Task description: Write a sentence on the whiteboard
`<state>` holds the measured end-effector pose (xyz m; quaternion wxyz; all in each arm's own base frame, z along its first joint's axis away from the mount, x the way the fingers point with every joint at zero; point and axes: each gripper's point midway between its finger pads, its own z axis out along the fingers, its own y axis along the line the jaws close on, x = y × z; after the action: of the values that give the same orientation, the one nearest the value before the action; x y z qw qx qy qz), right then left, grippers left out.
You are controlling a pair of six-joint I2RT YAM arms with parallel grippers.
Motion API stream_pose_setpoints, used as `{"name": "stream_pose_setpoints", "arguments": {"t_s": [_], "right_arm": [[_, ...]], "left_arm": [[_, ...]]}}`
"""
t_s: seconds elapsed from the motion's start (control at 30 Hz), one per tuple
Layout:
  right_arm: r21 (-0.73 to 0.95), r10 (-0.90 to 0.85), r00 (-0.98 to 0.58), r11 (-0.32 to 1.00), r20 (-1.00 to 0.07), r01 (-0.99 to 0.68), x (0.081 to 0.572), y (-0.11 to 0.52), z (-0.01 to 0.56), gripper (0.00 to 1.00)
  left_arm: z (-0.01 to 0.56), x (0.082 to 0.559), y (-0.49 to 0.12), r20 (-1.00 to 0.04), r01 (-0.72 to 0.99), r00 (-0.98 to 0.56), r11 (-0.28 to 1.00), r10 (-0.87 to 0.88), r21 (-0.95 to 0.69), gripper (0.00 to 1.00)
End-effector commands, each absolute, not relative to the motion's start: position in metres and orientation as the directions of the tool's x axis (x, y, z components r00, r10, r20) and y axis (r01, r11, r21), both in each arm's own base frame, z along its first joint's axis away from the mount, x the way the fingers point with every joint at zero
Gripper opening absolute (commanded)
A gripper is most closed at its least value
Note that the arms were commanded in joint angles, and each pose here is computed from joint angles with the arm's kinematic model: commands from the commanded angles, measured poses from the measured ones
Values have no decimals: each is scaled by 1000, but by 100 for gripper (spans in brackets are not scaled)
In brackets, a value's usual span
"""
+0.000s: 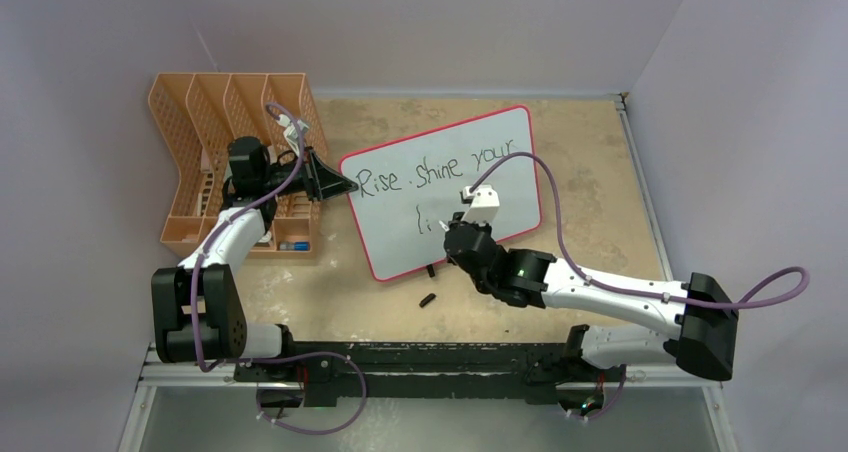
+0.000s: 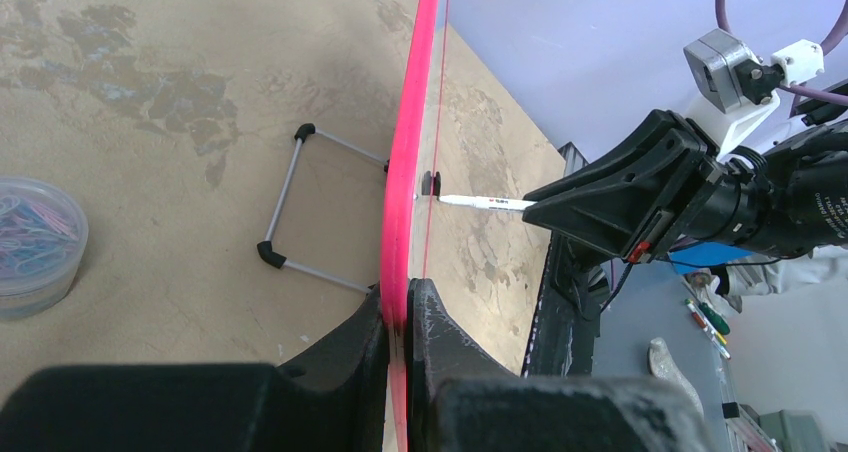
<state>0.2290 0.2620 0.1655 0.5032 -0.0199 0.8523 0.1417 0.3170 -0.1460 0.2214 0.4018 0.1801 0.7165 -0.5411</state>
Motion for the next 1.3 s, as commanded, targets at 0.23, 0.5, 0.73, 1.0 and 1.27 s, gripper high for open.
{"name": "stream_pose_setpoints", "arguments": {"t_s": [0.23,0.5,0.73,1.0,1.27], "right_arm": [[252,154,-449,953,-880,-167,241,263,177,0],[243,146,-457,957,-877,-161,244,263,172,0],[241,137,-471,956,-871,-169,243,265,169,0],[242,139,-465,955,-874,-169,245,266,170,0],[246,140,-447,951,-884,-189,247,271,179,0]], "left_arm": [[232,326,-141,-807,711,-559,391,-190,-584,0],[232,327,-140,-808,712,-558,391,-190,-584,0],[232,327,-141,-807,712,-560,389,-189,-585,0],[232,327,-141,-807,712,-560,388,-190,-585,0],[232,326,-141,-807,713,-559,388,-189,-584,0]]}}
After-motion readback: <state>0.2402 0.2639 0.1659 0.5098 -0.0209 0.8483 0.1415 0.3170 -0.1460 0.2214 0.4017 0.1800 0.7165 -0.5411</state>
